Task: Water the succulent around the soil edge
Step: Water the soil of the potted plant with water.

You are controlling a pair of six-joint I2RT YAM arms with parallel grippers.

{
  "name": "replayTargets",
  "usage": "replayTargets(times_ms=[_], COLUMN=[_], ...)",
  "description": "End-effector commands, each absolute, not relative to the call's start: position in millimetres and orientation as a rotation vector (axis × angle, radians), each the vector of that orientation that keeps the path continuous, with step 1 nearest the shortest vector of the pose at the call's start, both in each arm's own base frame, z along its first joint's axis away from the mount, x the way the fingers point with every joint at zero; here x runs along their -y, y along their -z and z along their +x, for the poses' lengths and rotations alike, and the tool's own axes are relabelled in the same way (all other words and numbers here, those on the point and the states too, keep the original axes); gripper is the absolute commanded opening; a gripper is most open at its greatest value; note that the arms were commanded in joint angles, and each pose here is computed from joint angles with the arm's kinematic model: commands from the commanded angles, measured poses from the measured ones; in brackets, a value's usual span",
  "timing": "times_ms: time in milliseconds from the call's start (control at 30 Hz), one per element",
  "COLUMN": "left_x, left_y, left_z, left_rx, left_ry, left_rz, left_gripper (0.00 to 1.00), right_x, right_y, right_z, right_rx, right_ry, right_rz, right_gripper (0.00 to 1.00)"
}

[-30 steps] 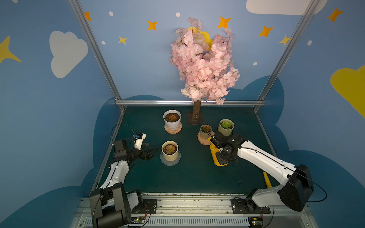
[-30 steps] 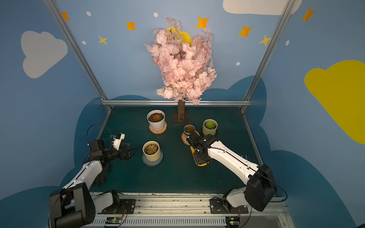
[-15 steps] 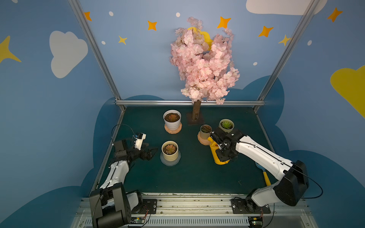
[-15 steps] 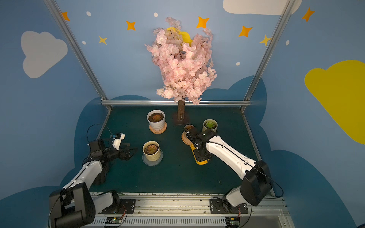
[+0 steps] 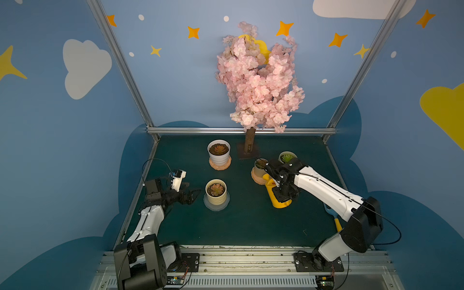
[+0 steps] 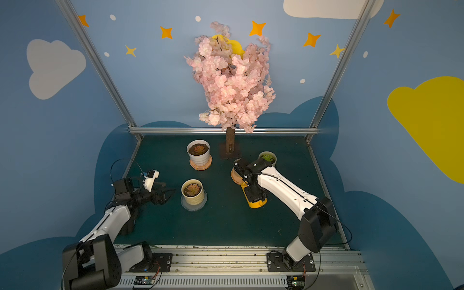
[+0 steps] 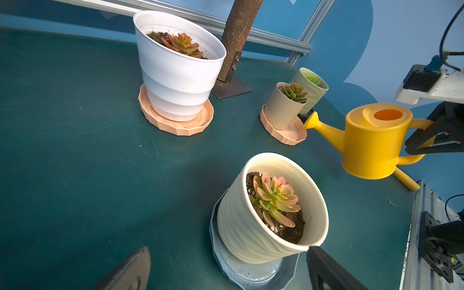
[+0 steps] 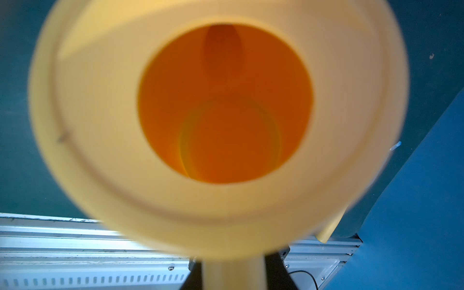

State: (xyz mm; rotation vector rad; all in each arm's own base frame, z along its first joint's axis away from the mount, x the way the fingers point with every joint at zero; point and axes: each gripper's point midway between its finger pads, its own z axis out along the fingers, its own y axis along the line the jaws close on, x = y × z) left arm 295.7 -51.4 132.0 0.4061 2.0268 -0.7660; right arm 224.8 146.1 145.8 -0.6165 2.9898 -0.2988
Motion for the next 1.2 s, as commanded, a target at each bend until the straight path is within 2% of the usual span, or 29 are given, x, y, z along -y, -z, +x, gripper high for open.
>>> replayTargets(times_ms=[0, 1167], left_x=[54.9, 58.8], left_y=[-136.2, -134.7], left_z=[293.4, 290.1], left_rx=[-2.001, -1.998], left_ry=[0.772, 0.769], left_rz=[0.438, 0.457], left_gripper=[1.00, 1.00], right_x=[-139.9, -137.9], right_y=[-154.9, -158.0], right_z=[224.1, 231.1], right_rx=[-2.998, -3.003], right_ry=[0.333, 0.319], right_rz=[-0.629, -0.682], right_gripper=[0.00, 0.00])
